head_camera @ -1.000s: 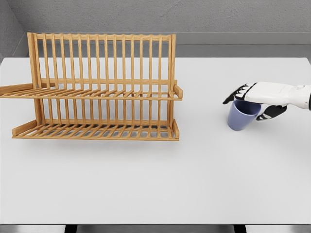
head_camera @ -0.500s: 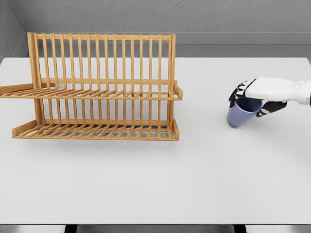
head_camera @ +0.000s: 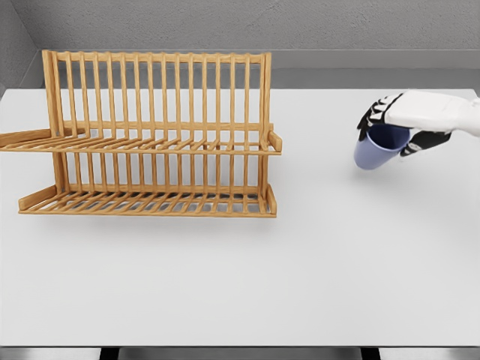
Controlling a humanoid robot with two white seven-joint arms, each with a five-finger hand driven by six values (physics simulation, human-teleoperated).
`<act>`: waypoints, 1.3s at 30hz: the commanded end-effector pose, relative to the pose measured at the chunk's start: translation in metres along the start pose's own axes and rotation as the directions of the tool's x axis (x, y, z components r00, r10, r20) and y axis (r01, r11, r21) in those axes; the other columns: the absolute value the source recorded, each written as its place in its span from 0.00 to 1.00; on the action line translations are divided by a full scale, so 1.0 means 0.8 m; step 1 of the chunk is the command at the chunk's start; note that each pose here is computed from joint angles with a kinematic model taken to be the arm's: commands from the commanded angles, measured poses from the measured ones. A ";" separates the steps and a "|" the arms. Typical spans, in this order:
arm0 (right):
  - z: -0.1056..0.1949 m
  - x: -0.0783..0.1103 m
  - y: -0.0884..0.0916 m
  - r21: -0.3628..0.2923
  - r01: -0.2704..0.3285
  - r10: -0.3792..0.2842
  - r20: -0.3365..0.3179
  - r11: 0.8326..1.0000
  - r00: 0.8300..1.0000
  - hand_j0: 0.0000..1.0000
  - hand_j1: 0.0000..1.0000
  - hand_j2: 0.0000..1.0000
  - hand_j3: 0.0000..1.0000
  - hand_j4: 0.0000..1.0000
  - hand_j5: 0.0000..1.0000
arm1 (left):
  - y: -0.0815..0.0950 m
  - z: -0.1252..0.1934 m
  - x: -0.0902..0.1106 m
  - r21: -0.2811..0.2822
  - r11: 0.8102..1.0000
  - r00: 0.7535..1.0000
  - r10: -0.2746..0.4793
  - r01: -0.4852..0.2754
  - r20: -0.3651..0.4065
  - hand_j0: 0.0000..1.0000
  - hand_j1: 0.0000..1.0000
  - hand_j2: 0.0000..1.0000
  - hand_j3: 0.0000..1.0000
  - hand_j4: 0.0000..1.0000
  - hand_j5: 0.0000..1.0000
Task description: Right arm put cup on second shelf
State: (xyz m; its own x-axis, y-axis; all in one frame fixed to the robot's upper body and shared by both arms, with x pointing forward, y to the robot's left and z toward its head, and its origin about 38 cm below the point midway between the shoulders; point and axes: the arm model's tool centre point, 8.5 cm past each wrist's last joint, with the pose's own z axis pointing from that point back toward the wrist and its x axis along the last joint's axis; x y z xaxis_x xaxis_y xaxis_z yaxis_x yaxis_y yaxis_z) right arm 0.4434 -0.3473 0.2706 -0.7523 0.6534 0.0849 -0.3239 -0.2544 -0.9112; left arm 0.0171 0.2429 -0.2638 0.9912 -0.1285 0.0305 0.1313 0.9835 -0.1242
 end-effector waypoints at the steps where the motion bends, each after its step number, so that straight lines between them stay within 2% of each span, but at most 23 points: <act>1: 0.006 -0.003 -0.010 -0.028 -0.001 0.000 -0.010 1.000 1.000 0.61 0.61 0.61 0.61 0.61 0.61 | 0.000 0.000 0.000 0.000 1.000 1.000 0.000 0.000 0.000 1.00 1.00 1.00 1.00 1.00 1.00; 6: 0.012 -0.003 -0.037 -0.064 -0.033 0.032 -0.018 0.997 0.999 0.61 0.61 0.61 0.61 0.61 0.61 | 0.000 0.000 0.000 0.000 1.000 1.000 0.000 0.000 0.000 1.00 1.00 1.00 1.00 1.00 1.00; 8: 0.002 0.003 -0.054 -0.110 -0.043 0.044 0.004 0.993 0.999 0.61 0.61 0.61 0.61 0.61 0.61 | 0.000 0.000 0.000 0.000 1.000 1.000 0.000 0.000 0.000 1.00 1.00 1.00 1.00 1.00 1.00; 14: 0.008 0.004 -0.074 -0.141 -0.067 0.067 -0.003 0.988 0.998 0.61 0.61 0.61 0.61 0.61 0.61 | 0.000 0.000 0.000 0.000 1.000 1.000 0.000 0.000 0.000 1.00 1.00 1.00 1.00 1.00 1.00; 20: -0.006 0.041 -0.092 -0.167 -0.128 0.141 0.068 0.978 0.988 0.61 0.61 0.61 0.61 0.61 0.61 | 0.000 0.000 0.000 0.000 1.000 1.000 0.000 0.000 0.000 1.00 1.00 1.00 1.00 1.00 1.00; 25: -0.010 0.062 -0.108 -0.191 -0.169 0.191 0.100 0.967 0.976 0.61 0.61 0.61 0.61 0.61 0.61 | 0.000 0.000 0.000 0.000 1.000 1.000 0.000 0.000 0.000 1.00 1.00 1.00 1.00 1.00 1.00; 39: -0.034 0.112 -0.130 -0.247 -0.223 0.274 0.198 0.943 0.941 0.61 0.61 0.61 0.61 0.61 0.61 | 0.000 0.000 0.000 0.000 1.000 1.000 0.000 0.000 0.000 1.00 1.00 1.00 1.00 1.00 1.00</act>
State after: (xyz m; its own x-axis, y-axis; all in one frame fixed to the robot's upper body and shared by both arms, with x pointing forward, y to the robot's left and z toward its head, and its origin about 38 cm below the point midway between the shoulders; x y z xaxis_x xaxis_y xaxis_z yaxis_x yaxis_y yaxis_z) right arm 0.4273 -0.2477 0.3619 -0.9045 0.4160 -0.0943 0.0020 -0.2168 -0.9762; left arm 0.0171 0.2429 -0.2638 0.9912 -0.1285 0.0305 0.1313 0.9835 -0.1242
